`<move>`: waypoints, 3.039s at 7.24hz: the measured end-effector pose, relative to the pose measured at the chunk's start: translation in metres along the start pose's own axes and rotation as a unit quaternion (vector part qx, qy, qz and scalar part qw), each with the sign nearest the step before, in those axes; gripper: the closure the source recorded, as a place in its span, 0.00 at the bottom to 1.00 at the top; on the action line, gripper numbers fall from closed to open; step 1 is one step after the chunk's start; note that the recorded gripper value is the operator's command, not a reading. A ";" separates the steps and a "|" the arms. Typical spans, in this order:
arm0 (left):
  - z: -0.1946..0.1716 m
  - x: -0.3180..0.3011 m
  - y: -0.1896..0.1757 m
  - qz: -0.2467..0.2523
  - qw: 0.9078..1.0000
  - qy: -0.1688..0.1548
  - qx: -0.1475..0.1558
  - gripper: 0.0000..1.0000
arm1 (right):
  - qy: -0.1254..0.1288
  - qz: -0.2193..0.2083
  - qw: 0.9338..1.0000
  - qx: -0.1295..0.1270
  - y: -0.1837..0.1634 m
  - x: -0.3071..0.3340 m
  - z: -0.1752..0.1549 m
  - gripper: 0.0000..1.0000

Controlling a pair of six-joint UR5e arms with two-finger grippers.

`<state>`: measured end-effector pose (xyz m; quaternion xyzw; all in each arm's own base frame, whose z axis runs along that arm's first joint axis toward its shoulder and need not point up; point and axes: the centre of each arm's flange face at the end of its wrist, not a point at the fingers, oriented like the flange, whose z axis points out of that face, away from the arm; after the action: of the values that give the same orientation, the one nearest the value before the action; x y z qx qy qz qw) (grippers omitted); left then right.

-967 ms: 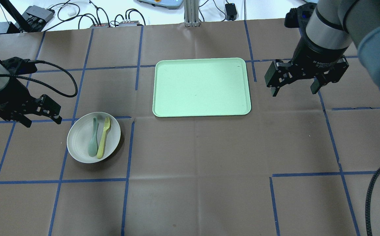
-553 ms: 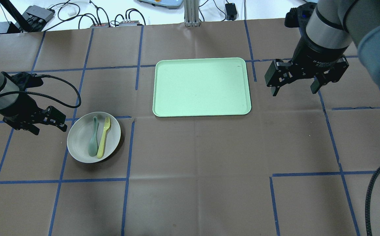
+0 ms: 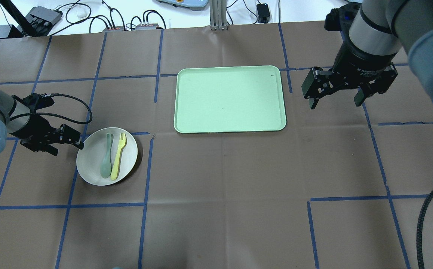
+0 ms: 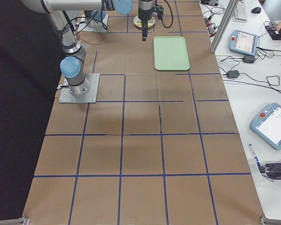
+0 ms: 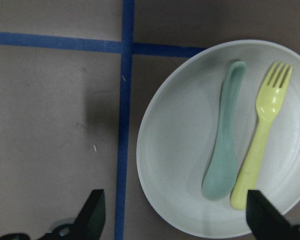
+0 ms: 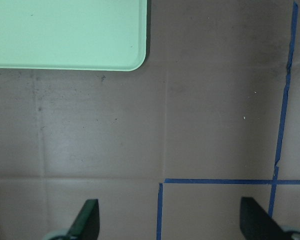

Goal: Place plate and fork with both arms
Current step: 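Grasp the white plate rim with the left gripper, then carry the plate with the left gripper onto the light green tray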

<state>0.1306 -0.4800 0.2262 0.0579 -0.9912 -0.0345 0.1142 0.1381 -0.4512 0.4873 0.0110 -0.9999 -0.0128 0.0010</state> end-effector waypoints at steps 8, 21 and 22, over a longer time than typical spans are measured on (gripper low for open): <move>0.041 -0.019 -0.002 -0.008 1.000 0.018 0.003 0.46 | 0.000 0.000 1.000 0.003 0.000 0.000 -0.001 0.00; 0.023 0.012 -0.012 -0.004 0.999 0.041 0.029 1.00 | 0.000 0.001 1.000 0.004 -0.001 0.000 -0.001 0.00; 0.015 0.040 -0.023 0.016 0.998 0.050 0.042 1.00 | 0.000 0.001 1.000 0.004 -0.001 0.000 -0.001 0.00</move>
<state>0.0911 -0.5073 0.2181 0.0481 -0.9857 0.0122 0.1613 0.1382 -0.4524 0.4879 0.0102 -0.9999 -0.0090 0.0007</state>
